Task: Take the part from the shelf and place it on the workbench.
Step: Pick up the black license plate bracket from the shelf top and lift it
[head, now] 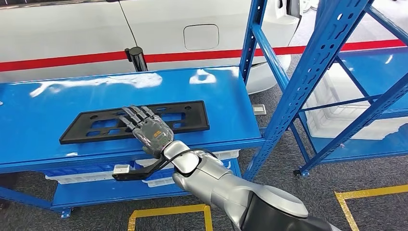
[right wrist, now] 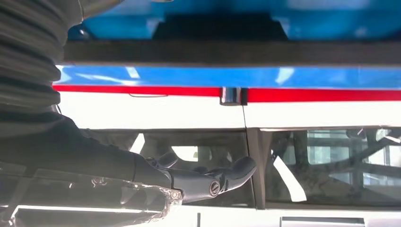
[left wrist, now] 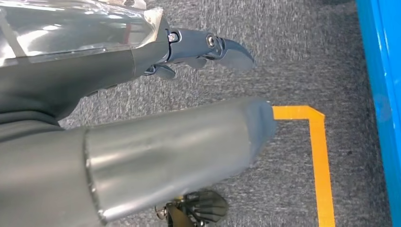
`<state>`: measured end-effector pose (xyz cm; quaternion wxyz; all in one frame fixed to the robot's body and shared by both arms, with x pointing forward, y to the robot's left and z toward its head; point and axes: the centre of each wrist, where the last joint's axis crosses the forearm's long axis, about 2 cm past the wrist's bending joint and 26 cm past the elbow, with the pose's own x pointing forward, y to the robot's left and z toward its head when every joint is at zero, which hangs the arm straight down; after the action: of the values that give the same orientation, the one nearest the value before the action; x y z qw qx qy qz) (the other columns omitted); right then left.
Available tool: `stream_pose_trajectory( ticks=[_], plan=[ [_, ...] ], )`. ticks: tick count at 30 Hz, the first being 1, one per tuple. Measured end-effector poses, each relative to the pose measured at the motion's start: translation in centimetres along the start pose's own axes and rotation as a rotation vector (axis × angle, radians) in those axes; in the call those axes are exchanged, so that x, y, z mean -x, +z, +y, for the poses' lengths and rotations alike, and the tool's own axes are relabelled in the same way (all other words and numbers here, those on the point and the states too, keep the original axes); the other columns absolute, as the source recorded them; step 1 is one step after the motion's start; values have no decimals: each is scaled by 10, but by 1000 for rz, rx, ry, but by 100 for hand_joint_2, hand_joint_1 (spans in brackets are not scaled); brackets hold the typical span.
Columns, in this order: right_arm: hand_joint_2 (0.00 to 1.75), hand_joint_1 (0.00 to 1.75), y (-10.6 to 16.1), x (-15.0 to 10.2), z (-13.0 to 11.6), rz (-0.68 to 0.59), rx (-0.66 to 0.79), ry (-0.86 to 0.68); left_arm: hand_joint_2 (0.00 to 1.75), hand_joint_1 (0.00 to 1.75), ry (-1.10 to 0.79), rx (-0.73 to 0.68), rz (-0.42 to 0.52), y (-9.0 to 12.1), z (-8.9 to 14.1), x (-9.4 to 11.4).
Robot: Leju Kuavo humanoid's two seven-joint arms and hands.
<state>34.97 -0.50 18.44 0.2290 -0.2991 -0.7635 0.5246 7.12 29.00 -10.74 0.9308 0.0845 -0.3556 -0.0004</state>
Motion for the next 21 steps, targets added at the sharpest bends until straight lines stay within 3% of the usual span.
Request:
stream_pose_trajectory(
  ticks=[21],
  plan=[
    [175, 0, -5, -14, -4, -64, 38, 5, 0, 0, 7, -14, 13, 0, 2, 1]
  ],
)
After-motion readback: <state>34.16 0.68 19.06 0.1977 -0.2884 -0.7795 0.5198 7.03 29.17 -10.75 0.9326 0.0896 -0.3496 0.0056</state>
